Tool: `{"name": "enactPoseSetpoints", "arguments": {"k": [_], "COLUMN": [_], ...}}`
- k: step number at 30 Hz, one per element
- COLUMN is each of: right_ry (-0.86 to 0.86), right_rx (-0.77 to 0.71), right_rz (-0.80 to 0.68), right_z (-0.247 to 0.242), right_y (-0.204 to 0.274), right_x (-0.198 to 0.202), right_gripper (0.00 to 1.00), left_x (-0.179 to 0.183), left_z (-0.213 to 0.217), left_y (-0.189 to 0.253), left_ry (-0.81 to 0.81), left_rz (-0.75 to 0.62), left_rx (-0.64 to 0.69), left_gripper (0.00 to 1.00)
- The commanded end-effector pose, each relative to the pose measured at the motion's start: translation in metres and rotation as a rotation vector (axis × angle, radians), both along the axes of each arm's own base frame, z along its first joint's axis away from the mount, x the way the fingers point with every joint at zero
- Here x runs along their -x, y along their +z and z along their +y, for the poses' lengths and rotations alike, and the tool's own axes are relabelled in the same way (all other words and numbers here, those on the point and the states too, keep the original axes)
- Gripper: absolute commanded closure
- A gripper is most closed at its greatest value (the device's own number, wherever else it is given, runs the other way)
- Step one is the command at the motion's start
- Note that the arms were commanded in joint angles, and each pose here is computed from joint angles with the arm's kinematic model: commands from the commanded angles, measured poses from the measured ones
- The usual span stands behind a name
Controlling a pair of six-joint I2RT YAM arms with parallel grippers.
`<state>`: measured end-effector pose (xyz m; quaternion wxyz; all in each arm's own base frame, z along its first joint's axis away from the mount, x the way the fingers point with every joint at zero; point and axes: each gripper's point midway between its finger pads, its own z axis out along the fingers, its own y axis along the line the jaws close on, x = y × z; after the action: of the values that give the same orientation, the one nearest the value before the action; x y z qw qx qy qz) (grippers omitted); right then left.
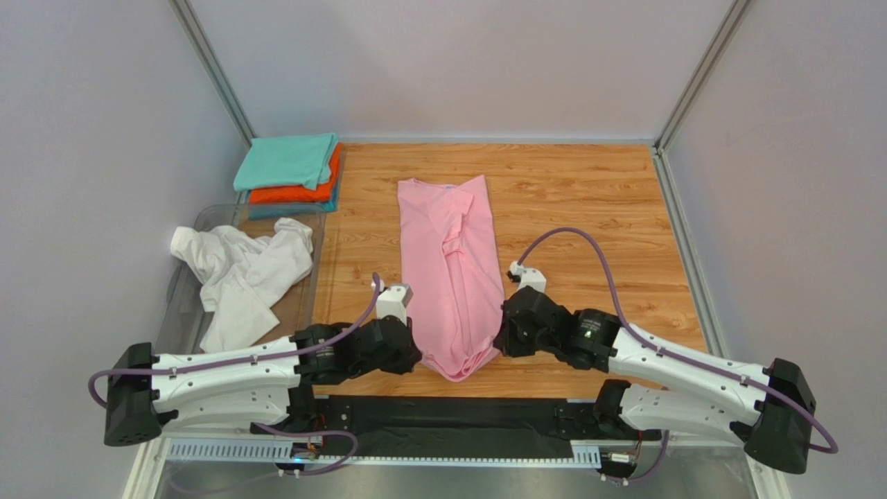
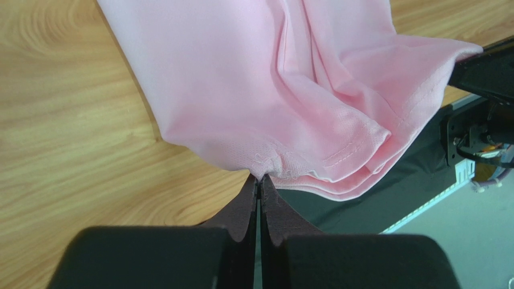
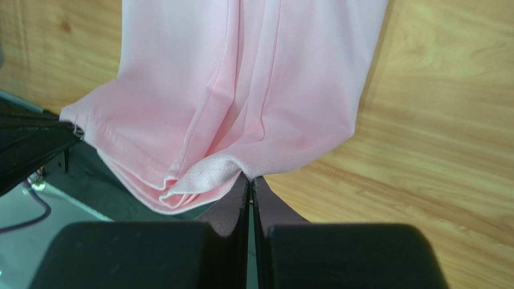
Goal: Fold and stack the t-shirts
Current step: Fold the tshirt
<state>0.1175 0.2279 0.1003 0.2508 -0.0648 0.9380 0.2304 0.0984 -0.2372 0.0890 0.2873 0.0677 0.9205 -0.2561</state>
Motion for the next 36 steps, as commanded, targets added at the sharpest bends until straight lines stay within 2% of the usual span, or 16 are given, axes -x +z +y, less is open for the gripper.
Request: {"name": "enactPoseSetpoints", "arguments": {"k": [1,17,20,28,36], "right_ry": [-0.012,-0.075,-0.083,-0.085,-0.079], "right_rx": [-0.009,-0.064,-0.036,-0.08,-0.066], "right_rz": [-0.118,-0.192,-0.179,-0.143,-0.133], "right_z": [0.004,0.006,0.007,0.013,0.015], "right_y": [0.026,0.063,0.057,0.056,0.047], "right_x": [-0.036,-0.136,-0.156,-0.196,-0.22], "right_gripper": [1.0,1.0,1.0,1.0,1.0], "left_x": [-0.026,-0.125,-0.143,-0.18,-0.215], "left_z": [-0.003,0.012,0.017,0.019,0.023], "left_y": [0.024,0.067,0.068,0.066,0.062], "left_ry": [0.004,0.127,0.148,0.183,0.196], "left_rz": [-0.097,-0.236,-0.248,-0.245,-0.245], "left_rx": [-0.024,-0.133,-0.161,-0.147,-0.158], "left_gripper": [1.0,1.0,1.0,1.0,1.0]}}
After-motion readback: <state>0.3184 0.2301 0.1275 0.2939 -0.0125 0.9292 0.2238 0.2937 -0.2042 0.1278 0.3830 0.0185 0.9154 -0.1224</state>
